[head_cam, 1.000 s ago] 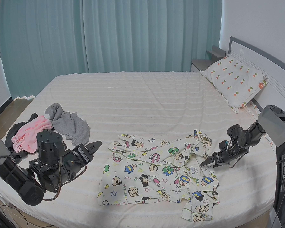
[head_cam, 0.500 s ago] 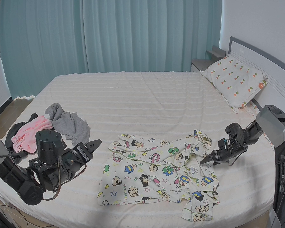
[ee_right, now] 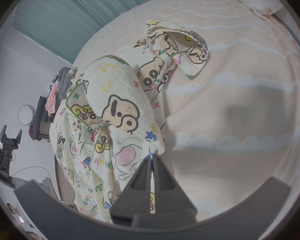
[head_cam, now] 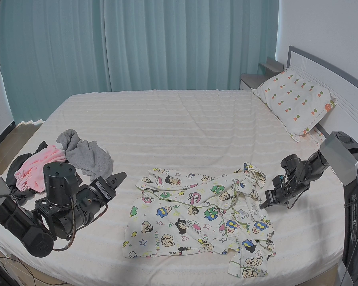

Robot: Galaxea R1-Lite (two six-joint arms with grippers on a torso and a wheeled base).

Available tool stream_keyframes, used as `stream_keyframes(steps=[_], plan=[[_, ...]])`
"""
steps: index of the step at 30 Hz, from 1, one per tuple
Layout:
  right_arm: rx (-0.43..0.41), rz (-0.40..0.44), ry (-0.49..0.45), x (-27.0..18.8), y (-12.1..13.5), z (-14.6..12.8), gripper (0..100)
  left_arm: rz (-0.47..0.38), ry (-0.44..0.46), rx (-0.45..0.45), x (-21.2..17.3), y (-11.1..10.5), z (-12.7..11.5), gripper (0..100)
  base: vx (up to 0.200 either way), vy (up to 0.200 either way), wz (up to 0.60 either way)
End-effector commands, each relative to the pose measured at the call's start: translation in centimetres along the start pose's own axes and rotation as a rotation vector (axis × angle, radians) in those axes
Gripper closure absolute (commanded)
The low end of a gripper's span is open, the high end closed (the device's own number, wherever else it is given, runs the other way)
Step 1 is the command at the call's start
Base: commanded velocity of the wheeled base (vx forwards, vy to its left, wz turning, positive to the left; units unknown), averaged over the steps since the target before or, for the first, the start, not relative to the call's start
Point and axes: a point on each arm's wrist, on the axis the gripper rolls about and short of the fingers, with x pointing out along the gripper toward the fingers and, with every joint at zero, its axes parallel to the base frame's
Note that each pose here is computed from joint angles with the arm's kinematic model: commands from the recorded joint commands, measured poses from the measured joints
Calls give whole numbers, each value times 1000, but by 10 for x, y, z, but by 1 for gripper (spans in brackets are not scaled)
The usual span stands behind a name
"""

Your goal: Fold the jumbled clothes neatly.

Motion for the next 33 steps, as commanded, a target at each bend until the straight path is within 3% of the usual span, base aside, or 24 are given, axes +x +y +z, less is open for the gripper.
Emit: stream_keyframes(steps=[1,10,12,15,33], plan=[[5,-2,-12,-10,1,-1,100,-6,-5,0,0,0,0,0,0,0,0],[39,-46,-88,-52,-11,1,100,-7,-7,1,0,0,0,0,0,0,0],[79,-120,-96,-62,-26,-3,100,-5,-4,2,0,1,-1,0,0,0,0],[102,-165,-106,-67,-37,-4,100,-4,-3,4,0,1,-1,0,0,0,0],[195,-373,-199,-79,-84,-6,100,-5,13,12,-1,0,-6,0,0,0,0]])
